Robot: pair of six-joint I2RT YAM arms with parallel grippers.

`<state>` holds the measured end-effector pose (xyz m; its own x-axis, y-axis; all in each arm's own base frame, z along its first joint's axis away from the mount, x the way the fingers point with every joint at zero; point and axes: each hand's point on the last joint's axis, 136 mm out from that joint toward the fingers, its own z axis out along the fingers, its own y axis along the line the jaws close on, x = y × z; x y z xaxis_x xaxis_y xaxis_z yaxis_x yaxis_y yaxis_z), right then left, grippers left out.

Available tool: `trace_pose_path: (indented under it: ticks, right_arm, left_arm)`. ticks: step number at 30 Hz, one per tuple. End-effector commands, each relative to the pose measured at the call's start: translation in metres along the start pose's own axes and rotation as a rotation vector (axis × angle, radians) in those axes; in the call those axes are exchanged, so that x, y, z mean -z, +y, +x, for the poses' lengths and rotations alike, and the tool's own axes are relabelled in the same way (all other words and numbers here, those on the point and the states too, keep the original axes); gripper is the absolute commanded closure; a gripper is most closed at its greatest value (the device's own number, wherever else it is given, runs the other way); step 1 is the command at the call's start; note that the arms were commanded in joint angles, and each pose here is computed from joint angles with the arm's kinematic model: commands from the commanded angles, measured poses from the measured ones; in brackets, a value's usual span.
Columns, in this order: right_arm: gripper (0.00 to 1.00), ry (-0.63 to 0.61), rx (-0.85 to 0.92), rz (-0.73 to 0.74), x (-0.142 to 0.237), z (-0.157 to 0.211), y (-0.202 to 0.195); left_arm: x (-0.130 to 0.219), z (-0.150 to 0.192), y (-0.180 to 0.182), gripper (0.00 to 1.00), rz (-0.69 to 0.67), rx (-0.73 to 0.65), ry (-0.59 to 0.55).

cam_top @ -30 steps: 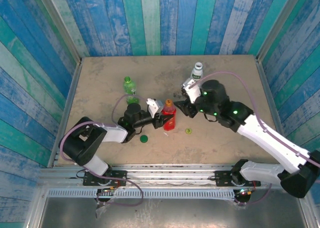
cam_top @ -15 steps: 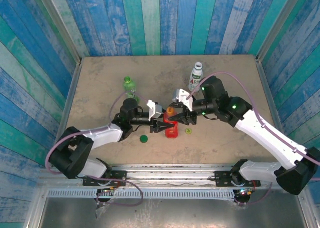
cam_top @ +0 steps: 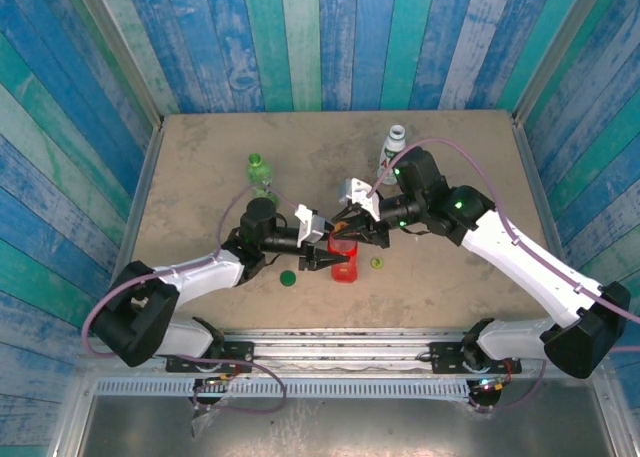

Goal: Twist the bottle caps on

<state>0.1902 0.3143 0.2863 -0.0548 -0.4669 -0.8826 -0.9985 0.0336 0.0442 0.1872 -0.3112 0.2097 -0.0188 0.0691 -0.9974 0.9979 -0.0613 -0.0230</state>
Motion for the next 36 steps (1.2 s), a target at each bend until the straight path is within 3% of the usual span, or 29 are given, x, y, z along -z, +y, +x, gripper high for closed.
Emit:
trace_pose_path:
  ticks: [1,4,5,10,13,17,19,21,28,31,36]
  right_arm:
    - [0.83,0.003,-0.040,0.070,0.006,-0.005,-0.011]
    - [0.87,0.011,-0.152,0.333,0.013,-0.002,-0.058]
    - [0.94,-0.001,-0.229,0.454,0.018,0.001,-0.079]
    - [0.99,-0.033,-0.526,0.831,0.034,0.027,-0.127]
    - [0.99,-0.023,-0.695,0.952,0.031,0.047,-0.133]
    - [0.99,-0.080,-0.724,1.025,0.029,0.049,-0.136]
    - [0.97,-0.088,-0.718,1.031,0.033,0.046,-0.136]
    - [0.86,-0.111,-0.671,1.002,0.036,0.034,-0.132]
    - [0.42,-0.140,-0.266,0.768,0.056,-0.019,-0.086]
    - [0.36,-0.098,-0.124,0.695,0.066,-0.020,-0.061]
    - [0.39,0.058,0.198,0.445,0.056,0.002,-0.008]
  left_arm:
    - [0.007,-0.027,0.027,0.47,-0.185,-0.044,-0.050]
    - [0.018,-0.035,0.068,0.48,-0.428,-0.023,-0.087]
    - [0.023,-0.040,0.080,0.48,-0.503,-0.020,-0.106]
    - [0.039,-0.051,0.121,0.49,-0.783,-0.033,-0.165]
    - [0.043,-0.048,0.133,0.49,-0.909,-0.061,-0.161]
    - [0.042,-0.034,0.136,0.49,-0.990,-0.110,-0.100]
    - [0.041,-0.029,0.134,0.49,-0.980,-0.113,-0.090]
    - [0.040,-0.026,0.132,0.49,-0.966,-0.112,-0.071]
    - [0.029,0.003,0.107,0.49,-0.765,-0.141,0.064]
    - [0.026,0.014,0.091,0.49,-0.680,-0.212,0.133]
    - [0.027,0.021,0.072,0.48,-0.593,-0.344,0.237]
